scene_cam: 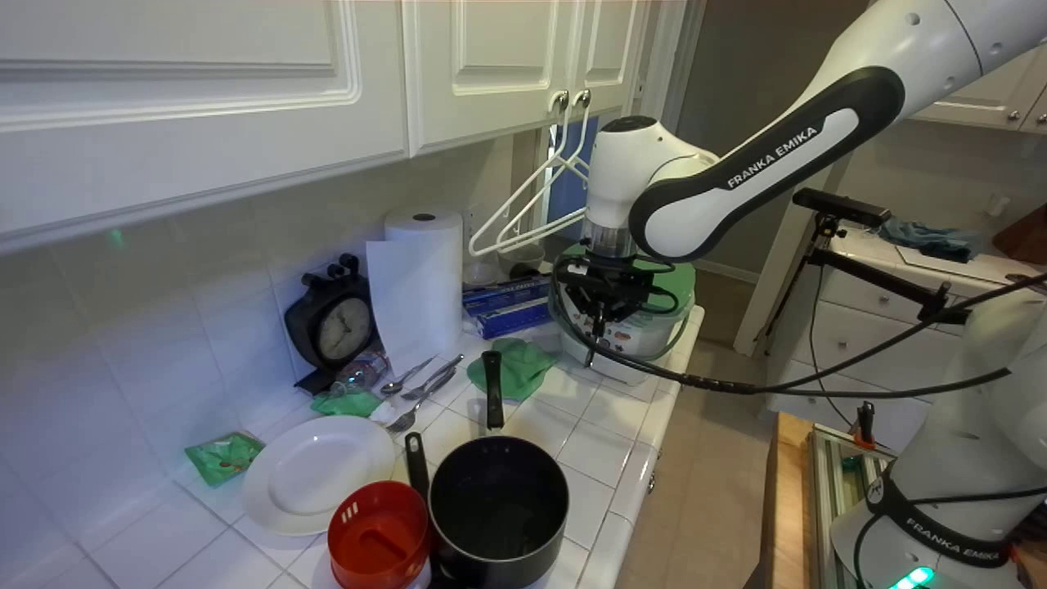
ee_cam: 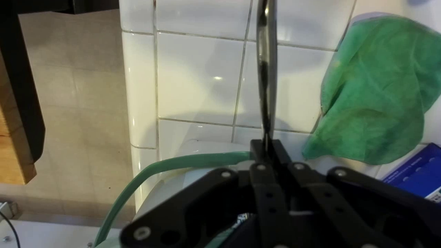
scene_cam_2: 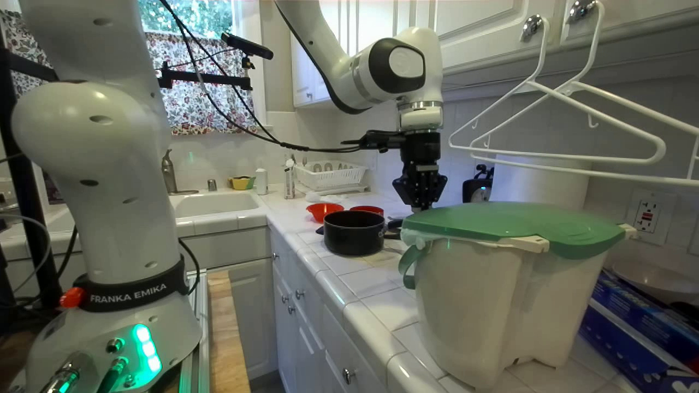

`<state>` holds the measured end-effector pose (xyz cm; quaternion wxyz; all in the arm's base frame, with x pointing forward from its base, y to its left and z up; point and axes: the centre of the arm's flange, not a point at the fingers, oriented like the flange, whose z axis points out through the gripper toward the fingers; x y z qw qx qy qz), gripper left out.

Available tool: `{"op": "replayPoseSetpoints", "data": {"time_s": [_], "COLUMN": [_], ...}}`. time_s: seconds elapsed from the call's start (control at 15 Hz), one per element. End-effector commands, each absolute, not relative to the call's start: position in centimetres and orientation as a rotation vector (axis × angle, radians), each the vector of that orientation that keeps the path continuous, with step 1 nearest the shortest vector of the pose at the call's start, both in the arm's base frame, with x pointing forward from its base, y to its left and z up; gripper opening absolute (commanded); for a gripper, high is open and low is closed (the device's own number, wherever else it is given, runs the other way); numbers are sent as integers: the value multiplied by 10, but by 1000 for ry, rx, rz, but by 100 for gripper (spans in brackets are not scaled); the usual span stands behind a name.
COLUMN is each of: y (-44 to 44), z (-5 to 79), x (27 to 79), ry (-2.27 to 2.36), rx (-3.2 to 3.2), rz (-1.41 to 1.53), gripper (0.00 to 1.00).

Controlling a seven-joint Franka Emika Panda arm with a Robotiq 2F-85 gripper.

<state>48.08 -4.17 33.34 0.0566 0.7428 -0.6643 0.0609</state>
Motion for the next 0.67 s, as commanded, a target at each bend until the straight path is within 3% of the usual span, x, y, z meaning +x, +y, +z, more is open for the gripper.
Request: {"op": "replayPoseSetpoints", "data": {"time_s": [0.0,0.6], "y": [-40,-54], "z": [341,337], "x": [479,447], "ry": [-1972,-1916], "rx": [2244,2131], "rz": [188,105], "gripper": [3,3]}}
